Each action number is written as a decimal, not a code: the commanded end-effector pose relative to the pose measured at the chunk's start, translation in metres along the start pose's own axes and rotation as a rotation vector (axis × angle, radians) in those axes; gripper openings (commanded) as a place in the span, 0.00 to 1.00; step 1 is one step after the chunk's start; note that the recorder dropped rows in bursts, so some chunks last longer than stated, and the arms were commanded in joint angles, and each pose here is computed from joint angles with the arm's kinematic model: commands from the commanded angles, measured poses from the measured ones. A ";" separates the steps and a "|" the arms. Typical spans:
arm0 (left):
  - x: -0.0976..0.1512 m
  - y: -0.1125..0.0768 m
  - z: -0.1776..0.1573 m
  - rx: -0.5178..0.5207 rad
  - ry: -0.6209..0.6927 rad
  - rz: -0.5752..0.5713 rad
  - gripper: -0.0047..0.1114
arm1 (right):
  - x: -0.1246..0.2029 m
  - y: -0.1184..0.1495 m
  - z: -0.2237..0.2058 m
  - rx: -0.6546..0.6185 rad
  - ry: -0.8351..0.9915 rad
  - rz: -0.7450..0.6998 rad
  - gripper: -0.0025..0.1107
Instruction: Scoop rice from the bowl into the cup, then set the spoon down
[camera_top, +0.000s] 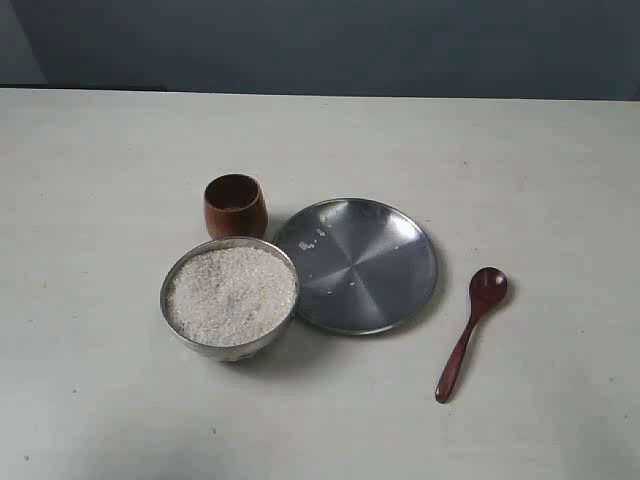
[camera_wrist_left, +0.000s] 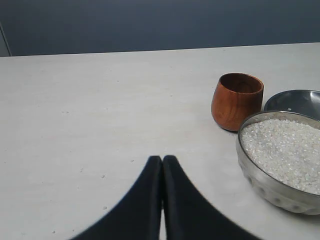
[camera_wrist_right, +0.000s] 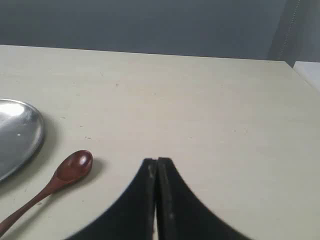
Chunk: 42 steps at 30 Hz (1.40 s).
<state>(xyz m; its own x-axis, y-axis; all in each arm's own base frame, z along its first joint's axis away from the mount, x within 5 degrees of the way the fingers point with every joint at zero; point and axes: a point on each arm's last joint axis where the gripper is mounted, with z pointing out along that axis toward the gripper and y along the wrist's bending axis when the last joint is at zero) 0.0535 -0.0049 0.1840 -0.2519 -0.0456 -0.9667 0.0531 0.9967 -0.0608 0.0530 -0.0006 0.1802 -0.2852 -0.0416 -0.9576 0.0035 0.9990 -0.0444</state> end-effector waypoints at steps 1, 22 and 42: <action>0.001 0.000 0.000 -0.002 -0.001 -0.008 0.04 | -0.001 0.000 0.000 0.004 -0.015 -0.001 0.02; -0.004 0.003 0.000 -0.031 -0.057 0.083 0.04 | -0.001 0.001 0.000 -0.018 -0.016 0.003 0.02; -0.031 0.003 -0.006 0.090 -0.364 -0.681 0.04 | -0.001 0.001 0.000 -0.017 -0.016 0.001 0.02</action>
<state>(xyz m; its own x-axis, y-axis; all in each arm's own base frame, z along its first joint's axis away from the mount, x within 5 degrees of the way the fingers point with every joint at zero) 0.0559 0.0005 0.2178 0.0904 -0.6340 -0.7680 0.0828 0.7733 -0.6286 0.0530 0.0003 0.1802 -0.2846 -0.0397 -0.9578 -0.0093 0.9992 -0.0386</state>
